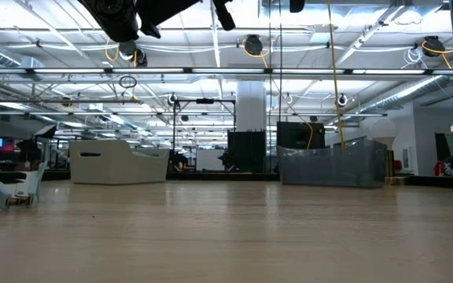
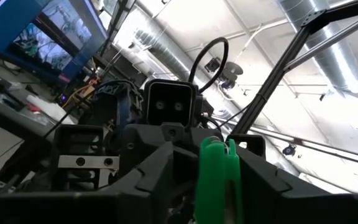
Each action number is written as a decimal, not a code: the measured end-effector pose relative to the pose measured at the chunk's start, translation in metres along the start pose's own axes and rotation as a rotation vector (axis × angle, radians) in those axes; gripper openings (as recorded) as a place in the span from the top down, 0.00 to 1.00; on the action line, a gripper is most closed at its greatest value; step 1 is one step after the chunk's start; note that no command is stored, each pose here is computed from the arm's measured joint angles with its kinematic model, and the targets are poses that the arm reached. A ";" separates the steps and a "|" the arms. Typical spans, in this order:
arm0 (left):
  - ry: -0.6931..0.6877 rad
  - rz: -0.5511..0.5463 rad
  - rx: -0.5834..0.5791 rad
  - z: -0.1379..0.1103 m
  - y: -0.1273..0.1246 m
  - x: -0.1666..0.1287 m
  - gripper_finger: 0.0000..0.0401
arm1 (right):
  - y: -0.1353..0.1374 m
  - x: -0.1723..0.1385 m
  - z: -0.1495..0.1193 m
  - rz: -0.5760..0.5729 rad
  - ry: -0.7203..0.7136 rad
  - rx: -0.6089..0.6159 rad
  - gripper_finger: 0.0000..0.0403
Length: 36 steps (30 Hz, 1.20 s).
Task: Pick and place Stapler, Stapler remover, tape
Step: Put the green stapler into the gray bin
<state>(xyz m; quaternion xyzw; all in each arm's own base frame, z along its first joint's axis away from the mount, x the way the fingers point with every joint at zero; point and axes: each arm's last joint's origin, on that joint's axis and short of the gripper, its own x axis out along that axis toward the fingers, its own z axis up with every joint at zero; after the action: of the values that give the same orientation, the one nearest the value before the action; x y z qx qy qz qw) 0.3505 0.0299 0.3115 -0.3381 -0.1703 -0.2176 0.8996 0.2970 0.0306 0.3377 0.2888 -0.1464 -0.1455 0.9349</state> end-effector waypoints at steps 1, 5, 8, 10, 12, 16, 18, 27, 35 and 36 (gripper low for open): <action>0.000 0.000 0.000 0.000 0.000 0.000 0.66 | 0.000 0.000 0.000 0.000 0.000 0.000 0.88; -0.002 0.000 0.000 0.000 0.000 0.000 0.70 | 0.000 0.000 0.000 -0.002 -0.005 -0.015 0.88; -0.005 0.000 -0.001 0.001 0.000 0.000 0.71 | 0.000 0.000 0.001 0.001 -0.008 -0.017 0.88; -0.006 -0.003 0.003 0.002 0.001 -0.001 0.71 | 0.001 0.000 0.001 0.016 -0.001 -0.017 0.88; -0.004 -0.007 -0.007 0.004 0.003 -0.002 0.71 | 0.002 -0.001 0.002 0.034 0.012 -0.015 0.88; 0.021 -0.020 -0.026 0.009 0.007 -0.005 0.72 | 0.009 -0.010 0.000 0.052 0.054 -0.018 0.88; 0.025 -0.031 -0.027 0.011 0.008 -0.006 0.72 | 0.013 -0.015 0.001 0.064 0.077 -0.018 0.88; -0.034 -0.045 -0.004 0.028 0.012 -0.013 0.72 | 0.026 -0.041 0.013 0.076 0.130 -0.044 0.88; 0.000 0.029 0.008 0.035 0.027 -0.020 0.72 | 0.022 -0.048 0.015 0.053 0.196 -0.118 0.88; 0.018 0.060 0.006 0.034 0.031 -0.022 0.72 | 0.021 -0.049 0.015 0.046 0.210 -0.117 0.88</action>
<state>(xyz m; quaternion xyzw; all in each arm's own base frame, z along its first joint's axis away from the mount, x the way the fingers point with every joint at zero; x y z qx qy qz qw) 0.3425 0.0804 0.3098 -0.3383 -0.1525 -0.1929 0.9084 0.2512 0.0568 0.3521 0.2440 -0.0456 -0.1015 0.9634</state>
